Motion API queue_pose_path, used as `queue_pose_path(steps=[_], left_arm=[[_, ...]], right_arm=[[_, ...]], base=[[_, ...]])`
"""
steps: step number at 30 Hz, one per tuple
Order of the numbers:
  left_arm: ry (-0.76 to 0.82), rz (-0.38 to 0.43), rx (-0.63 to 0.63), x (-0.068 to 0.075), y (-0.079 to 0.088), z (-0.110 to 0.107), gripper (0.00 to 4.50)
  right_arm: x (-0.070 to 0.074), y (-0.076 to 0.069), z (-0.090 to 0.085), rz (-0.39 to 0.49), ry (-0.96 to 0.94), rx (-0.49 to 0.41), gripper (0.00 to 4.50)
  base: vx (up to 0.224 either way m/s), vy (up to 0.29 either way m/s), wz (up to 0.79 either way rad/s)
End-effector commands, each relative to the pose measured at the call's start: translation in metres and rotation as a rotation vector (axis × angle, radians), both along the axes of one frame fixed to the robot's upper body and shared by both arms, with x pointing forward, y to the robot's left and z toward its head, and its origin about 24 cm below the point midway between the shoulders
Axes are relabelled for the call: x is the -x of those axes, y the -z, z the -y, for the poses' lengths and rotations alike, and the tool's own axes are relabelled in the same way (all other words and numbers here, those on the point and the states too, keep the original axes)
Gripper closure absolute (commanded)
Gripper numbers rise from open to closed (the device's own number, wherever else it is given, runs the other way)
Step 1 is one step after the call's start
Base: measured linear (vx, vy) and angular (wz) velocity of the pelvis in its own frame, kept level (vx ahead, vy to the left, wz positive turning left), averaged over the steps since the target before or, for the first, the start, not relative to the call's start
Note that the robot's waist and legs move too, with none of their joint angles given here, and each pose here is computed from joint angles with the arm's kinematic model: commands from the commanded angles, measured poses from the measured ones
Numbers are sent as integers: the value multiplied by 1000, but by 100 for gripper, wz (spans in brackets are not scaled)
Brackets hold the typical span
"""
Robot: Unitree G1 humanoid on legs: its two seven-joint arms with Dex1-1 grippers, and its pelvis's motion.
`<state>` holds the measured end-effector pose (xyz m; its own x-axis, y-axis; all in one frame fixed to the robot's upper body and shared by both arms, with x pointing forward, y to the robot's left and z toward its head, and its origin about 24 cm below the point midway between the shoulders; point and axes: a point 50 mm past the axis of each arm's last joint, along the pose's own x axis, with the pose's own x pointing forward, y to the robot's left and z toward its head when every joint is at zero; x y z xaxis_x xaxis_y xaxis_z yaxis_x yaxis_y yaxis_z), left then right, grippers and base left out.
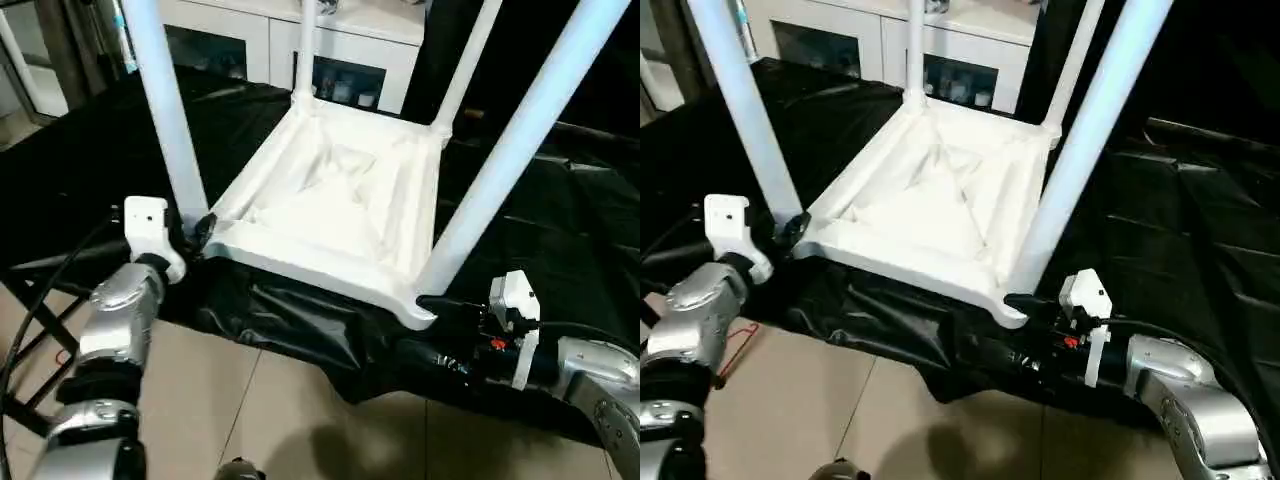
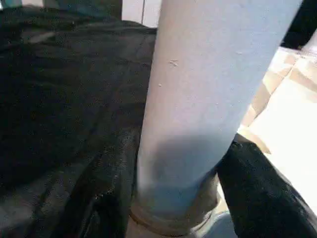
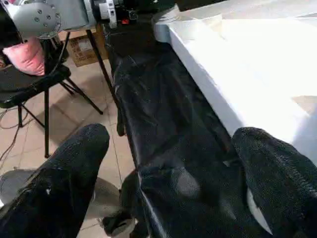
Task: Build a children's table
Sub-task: Flip table
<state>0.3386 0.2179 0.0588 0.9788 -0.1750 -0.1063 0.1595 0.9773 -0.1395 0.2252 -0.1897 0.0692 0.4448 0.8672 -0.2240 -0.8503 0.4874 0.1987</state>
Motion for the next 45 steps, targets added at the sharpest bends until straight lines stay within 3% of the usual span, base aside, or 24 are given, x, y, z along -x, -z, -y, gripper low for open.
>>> queue_pose_path(steps=[1,9,15,16,18,28,34,36,45], left_arm=[[44,4,290,-2,-5,43,225],[31,-45,395,0,-7,73,225],[31,-74,469,3,-12,84,226],[33,-80,482,3,-14,89,226],[36,-83,490,3,-14,92,226],[38,-107,496,6,-16,98,226],[45,-115,491,8,-15,98,226],[54,-116,488,9,-16,100,226],[86,-137,473,13,-13,106,226]], right_arm=[[1,-5,-11,20,-32,-15,0],[-1,-3,-15,24,-19,-13,0],[-33,10,-6,36,281,30,0],[-44,12,-12,22,362,-42,0],[-50,12,-19,11,393,-115,0],[-79,12,-43,-51,461,-351,0],[-101,17,-50,-95,592,-379,0],[-110,14,-51,-123,642,-456,0],[-134,3,-49,-183,758,-642,0]], base=[[0,0,0],[0,0,0],[0,0,0],[0,0,0],[0,0,0],[0,0,0],[0,0,0],[0,0,0],[0,0,0]])
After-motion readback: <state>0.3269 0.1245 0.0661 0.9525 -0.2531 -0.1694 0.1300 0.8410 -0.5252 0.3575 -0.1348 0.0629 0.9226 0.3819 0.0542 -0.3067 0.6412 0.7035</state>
